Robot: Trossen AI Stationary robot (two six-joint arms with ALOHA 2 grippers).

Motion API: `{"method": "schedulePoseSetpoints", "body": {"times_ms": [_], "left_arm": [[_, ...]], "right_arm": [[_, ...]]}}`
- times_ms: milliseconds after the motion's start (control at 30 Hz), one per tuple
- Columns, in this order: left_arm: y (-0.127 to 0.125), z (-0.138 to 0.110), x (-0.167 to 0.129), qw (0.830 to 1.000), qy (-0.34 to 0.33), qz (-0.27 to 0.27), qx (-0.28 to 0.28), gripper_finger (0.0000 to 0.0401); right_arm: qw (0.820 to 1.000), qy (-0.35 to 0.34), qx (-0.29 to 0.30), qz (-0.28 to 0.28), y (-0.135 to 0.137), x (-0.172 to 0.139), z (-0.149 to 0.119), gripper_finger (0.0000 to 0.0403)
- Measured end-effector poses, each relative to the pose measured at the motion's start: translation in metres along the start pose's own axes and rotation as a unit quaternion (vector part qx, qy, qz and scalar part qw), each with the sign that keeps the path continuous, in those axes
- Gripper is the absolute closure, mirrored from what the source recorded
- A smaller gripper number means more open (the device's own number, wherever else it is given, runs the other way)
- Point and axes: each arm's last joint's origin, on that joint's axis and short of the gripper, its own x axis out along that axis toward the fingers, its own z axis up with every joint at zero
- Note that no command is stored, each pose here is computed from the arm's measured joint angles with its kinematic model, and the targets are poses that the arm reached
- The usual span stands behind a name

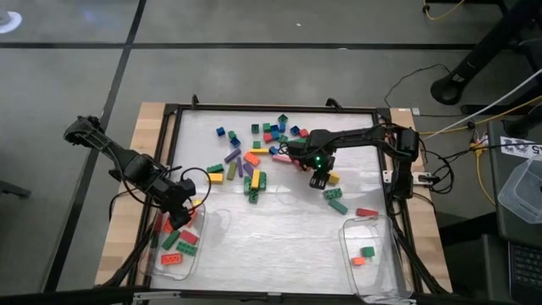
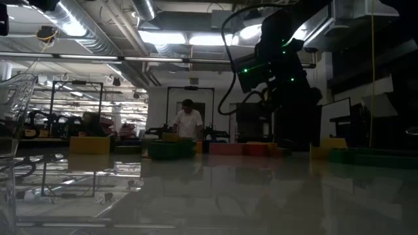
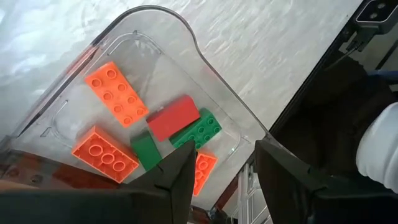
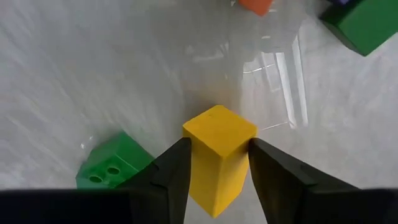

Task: Sort blocks by size
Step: Put the large yellow wooden block into the left transparent bin

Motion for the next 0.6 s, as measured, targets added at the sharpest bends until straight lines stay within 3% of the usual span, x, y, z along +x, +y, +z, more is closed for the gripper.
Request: {"method": "schedulePoseSetpoints", "body": {"times_ms": [300,600], "left_arm": [[0.0,0.0,0.0,1.0,-0.001,0.0,0.0,0.0248],[0.0,0.0,0.0,1.0,-0.001,0.0,0.0,0.0248]], "right_arm": [[1.0,0.0,0.01,0.008,0.001,0.0,0.0,0.0246],[0.992,-0.034,0.002,0.122,0.009,-0.011,0.012,0.0246]]}}
